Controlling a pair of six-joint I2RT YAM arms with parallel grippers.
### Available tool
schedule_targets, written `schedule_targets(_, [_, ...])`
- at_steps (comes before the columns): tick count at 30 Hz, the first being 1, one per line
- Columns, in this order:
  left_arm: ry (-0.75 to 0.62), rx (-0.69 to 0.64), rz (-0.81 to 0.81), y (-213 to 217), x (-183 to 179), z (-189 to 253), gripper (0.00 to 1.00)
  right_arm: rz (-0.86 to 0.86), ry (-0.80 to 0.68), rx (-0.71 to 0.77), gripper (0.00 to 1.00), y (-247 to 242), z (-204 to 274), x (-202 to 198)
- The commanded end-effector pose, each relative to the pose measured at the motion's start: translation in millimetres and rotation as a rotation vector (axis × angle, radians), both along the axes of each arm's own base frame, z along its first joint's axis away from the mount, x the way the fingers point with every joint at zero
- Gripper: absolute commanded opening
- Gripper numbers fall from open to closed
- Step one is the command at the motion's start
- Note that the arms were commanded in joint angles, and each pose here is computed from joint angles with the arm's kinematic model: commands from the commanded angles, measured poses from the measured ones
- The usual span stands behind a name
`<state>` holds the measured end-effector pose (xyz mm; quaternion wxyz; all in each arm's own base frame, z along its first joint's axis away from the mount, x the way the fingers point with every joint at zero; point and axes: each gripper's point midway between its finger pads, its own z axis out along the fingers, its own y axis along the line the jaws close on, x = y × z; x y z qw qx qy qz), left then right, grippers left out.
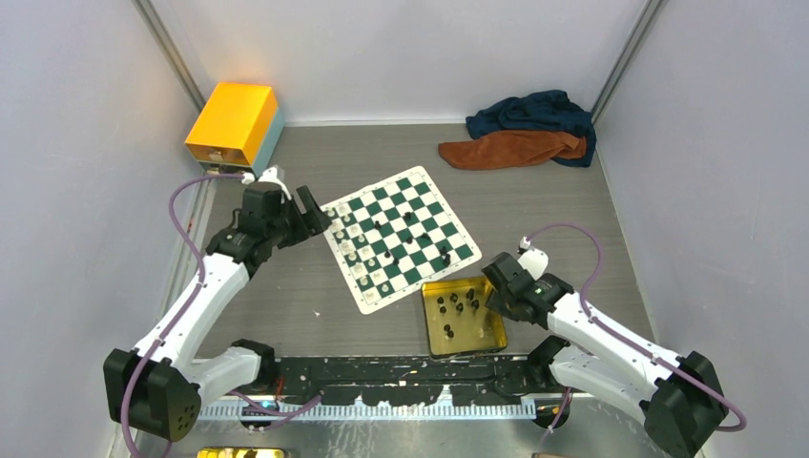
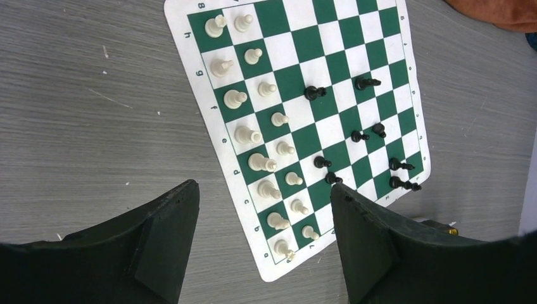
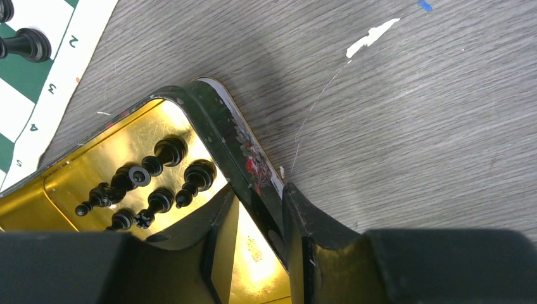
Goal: Set up the chess pieces on the board
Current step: Pick up the storage box at the center of the board.
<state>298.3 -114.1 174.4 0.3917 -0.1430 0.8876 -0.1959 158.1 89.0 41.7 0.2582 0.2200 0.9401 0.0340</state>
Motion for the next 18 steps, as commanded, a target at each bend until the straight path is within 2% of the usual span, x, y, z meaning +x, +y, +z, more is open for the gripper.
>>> schedule_targets(1, [-0.075, -0.031, 0.017, -2, 8, 19, 0.76, -0.027, -0.027, -0.005, 0.35, -1, 4, 5])
schedule_targets(3, [-0.076, -0.035, 0.020, -2, 7, 20, 0.76, -0.030, -0.025, -0.003, 0.31, -2, 5, 4])
schedule_targets(18, [-0.069, -0.029, 0.071, 8, -3, 25, 0.75, -0.034, -0.001, 0.035, 0.18, -7, 15, -14])
